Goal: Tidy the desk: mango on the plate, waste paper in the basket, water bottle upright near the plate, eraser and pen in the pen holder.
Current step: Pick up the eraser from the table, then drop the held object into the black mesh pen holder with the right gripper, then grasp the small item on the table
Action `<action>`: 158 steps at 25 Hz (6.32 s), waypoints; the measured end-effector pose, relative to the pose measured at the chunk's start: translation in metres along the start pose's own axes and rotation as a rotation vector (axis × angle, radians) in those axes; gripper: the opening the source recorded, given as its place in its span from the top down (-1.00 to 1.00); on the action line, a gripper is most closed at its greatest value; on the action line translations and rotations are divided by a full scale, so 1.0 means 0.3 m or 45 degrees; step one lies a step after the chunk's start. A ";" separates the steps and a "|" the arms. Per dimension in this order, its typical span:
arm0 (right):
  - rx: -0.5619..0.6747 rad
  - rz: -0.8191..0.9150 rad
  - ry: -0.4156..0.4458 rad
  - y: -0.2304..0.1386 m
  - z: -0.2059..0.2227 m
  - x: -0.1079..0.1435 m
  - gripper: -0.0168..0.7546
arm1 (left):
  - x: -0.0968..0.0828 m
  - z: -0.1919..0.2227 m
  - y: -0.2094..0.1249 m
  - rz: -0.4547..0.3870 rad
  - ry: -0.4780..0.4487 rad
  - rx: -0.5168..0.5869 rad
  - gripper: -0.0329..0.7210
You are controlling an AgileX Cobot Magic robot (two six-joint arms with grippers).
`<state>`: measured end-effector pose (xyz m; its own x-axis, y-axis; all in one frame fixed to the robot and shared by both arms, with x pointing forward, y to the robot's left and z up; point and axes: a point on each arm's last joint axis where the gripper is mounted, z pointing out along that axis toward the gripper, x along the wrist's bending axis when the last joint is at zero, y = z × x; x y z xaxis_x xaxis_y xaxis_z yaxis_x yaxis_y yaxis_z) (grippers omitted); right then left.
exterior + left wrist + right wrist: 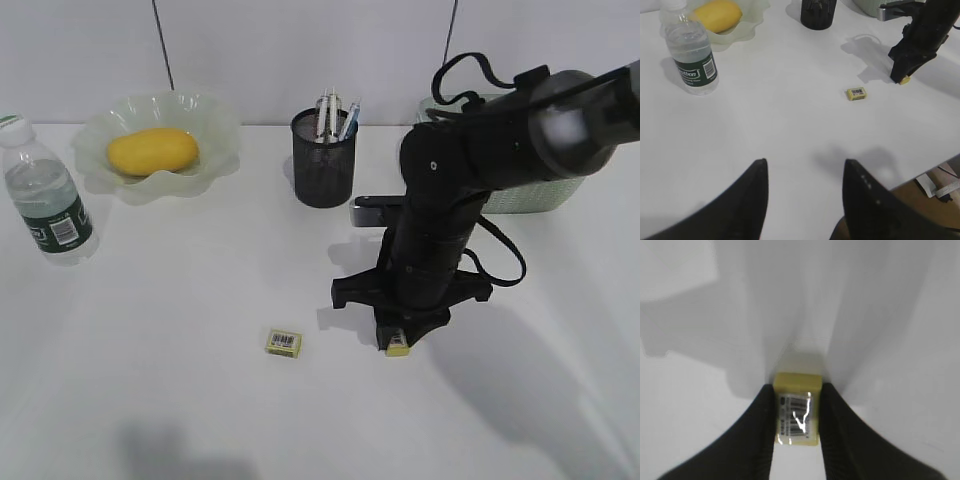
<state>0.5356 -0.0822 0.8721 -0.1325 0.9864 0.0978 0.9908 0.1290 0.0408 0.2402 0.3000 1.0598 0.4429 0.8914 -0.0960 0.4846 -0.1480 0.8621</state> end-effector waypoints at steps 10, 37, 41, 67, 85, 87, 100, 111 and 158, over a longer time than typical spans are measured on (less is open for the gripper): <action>-0.117 -0.193 0.061 0.062 -0.222 0.052 0.38 | 0.000 0.000 0.000 0.000 0.000 0.000 -0.08; -0.722 -0.347 0.005 0.478 -0.479 0.149 0.38 | 0.000 0.000 0.000 0.000 0.000 -0.001 -0.08; -0.753 -0.340 0.014 0.515 -0.417 0.137 0.38 | 0.000 0.000 0.000 0.000 0.000 -0.001 -0.08; -0.770 -0.331 0.027 0.567 -0.383 0.158 -0.53 | 0.000 0.000 0.000 0.000 0.000 -0.001 -0.08; -0.550 -0.576 -0.029 0.289 -0.794 0.081 -0.40 | 0.000 0.005 0.005 0.001 0.003 0.006 -0.08; -0.538 -0.598 -0.037 0.239 -0.821 0.060 -0.40 | 0.001 0.020 0.015 0.005 0.014 0.037 -0.08; -0.430 -0.636 -0.060 -0.194 -0.804 -0.136 -0.39 | -0.025 0.249 0.280 0.134 0.021 0.209 -0.14; -0.482 -0.623 -0.004 -0.545 -0.763 -0.288 -0.39 | -0.077 0.562 0.426 0.320 -0.167 0.462 -0.20; -0.866 -0.612 0.151 -0.937 -0.696 -0.452 -0.39 | -0.344 1.358 0.152 1.300 -0.570 1.020 -0.26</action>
<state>0.2692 -0.2737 1.0549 -0.5754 0.8177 0.0187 0.5982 0.4052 0.6913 0.5240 0.0267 0.9064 0.9917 0.0476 0.1192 0.0306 -0.9897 0.1402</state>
